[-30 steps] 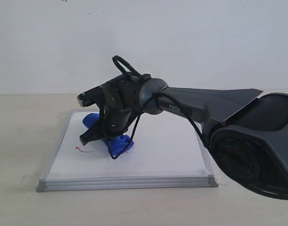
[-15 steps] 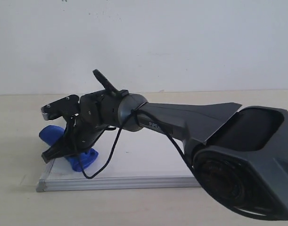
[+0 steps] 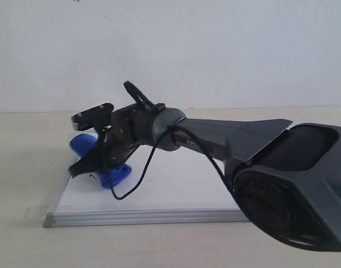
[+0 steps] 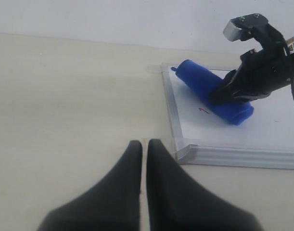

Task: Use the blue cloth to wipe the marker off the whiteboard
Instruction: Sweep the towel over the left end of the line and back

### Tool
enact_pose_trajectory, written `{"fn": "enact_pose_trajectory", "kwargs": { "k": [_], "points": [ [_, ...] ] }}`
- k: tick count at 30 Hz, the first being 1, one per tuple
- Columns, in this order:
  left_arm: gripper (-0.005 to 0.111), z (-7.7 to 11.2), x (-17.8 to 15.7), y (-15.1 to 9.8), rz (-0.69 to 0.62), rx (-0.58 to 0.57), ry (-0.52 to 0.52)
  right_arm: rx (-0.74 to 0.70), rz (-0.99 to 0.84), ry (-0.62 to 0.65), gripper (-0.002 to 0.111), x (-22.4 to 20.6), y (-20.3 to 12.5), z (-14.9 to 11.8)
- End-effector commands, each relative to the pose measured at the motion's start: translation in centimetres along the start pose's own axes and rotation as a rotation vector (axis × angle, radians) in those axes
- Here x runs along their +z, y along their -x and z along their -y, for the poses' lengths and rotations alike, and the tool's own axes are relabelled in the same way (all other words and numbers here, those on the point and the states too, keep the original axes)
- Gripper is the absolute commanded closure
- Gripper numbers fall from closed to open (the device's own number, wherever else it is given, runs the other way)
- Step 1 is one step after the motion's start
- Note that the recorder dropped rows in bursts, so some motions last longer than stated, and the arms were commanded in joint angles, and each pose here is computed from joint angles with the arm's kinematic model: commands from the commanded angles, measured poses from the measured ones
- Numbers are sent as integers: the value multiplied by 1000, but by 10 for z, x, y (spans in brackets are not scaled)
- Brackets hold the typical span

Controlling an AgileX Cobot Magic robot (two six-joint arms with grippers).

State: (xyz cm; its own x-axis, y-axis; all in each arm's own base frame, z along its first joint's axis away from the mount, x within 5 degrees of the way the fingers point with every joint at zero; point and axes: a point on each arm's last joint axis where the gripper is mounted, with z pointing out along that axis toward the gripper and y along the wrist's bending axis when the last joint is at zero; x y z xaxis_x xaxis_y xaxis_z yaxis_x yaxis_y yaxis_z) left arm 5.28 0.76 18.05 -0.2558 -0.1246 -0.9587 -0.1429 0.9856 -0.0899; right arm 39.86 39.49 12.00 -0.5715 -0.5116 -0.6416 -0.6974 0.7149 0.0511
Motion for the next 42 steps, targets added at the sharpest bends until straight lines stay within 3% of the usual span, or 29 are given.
{"fn": "enact_pose_trajectory", "kwargs": {
  "k": [1, 5, 10, 15, 19, 26, 28, 31, 37, 39, 42],
  "points": [
    [103, 1, 0, 1, 4, -15, -9, -73, 52, 172, 109, 5, -2, -51],
    [103, 1, 0, 1, 4, -15, -9, -105, 60, 122, 109, 8, -2, -38],
    [103, 1, 0, 1, 4, -15, -9, 38, 2, 56, 109, 13, -8, 12],
    [103, 1, 0, 1, 4, -15, -9, 84, -24, 24, 109, 10, -10, 41],
    [103, 1, 0, 1, 4, -15, -9, 94, -4, 24, 109, 10, -8, 37],
    [103, 1, 0, 1, 4, -15, -9, -58, -12, 145, 109, 12, -10, -29],
    [103, 1, 0, 1, 4, -15, -9, -82, -35, 156, 109, 12, -13, -37],
    [103, 1, 0, 1, 4, -15, -9, -115, -79, 99, 109, 13, -16, -24],
    [103, 1, 0, 1, 4, -15, -9, -117, -174, -182, 109, 9, -22, 34],
    [103, 1, 0, 1, 4, -15, -9, -109, -168, -180, 109, 9, -22, 36],
    [103, 1, 0, 1, 4, -15, -9, -134, -132, -135, 109, 11, -19, 19]
  ]
}}
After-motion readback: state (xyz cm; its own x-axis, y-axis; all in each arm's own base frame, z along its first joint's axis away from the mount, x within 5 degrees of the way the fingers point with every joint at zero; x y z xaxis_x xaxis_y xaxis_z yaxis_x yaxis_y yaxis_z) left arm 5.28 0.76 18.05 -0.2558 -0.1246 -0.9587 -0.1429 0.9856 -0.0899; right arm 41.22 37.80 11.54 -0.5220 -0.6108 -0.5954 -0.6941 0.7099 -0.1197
